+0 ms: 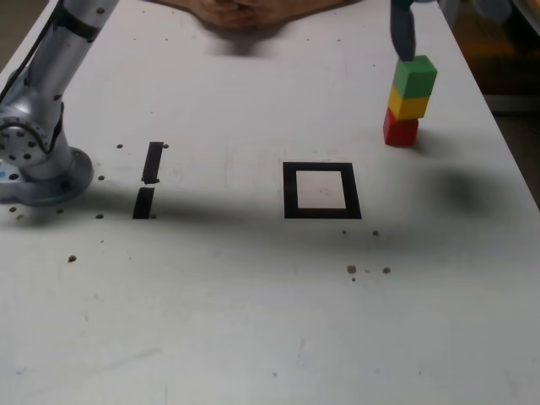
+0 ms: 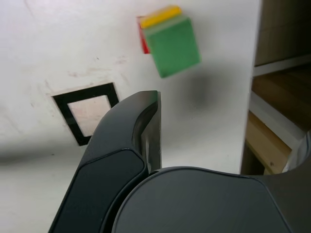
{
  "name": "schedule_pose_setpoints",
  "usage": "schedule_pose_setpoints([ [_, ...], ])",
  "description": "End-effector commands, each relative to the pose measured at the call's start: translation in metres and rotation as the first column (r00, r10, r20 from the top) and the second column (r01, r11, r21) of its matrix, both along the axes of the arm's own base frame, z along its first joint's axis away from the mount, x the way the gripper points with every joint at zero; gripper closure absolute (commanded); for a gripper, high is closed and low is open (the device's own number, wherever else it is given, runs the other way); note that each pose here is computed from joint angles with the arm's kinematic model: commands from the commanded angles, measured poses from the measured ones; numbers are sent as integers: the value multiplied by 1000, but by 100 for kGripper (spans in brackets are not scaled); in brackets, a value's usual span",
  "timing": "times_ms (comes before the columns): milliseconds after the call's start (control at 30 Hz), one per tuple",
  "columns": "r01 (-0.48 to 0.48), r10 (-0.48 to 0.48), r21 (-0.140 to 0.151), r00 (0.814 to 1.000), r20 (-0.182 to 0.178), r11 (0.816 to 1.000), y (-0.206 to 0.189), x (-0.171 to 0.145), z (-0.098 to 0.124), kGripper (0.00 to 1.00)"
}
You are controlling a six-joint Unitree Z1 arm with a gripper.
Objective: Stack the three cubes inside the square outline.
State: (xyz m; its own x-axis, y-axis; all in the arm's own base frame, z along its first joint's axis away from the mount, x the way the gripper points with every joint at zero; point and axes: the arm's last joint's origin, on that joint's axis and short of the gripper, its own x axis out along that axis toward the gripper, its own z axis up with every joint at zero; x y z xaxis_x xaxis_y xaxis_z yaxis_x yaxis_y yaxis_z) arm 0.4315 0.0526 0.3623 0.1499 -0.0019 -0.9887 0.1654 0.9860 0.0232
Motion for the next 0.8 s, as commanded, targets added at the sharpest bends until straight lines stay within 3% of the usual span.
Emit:
schedule_pose_setpoints([
  [0, -9, 9, 7, 999, -45, 1000, 6, 2, -11, 1],
  [233, -26, 31, 45, 994, -106, 999, 14, 2, -26, 1],
  [467, -37, 44, 52, 987, -154, 998, 18, 7, -42, 1],
  [767, -47, 55, 55, 984, -170, 997, 25, 20, -59, 2],
])
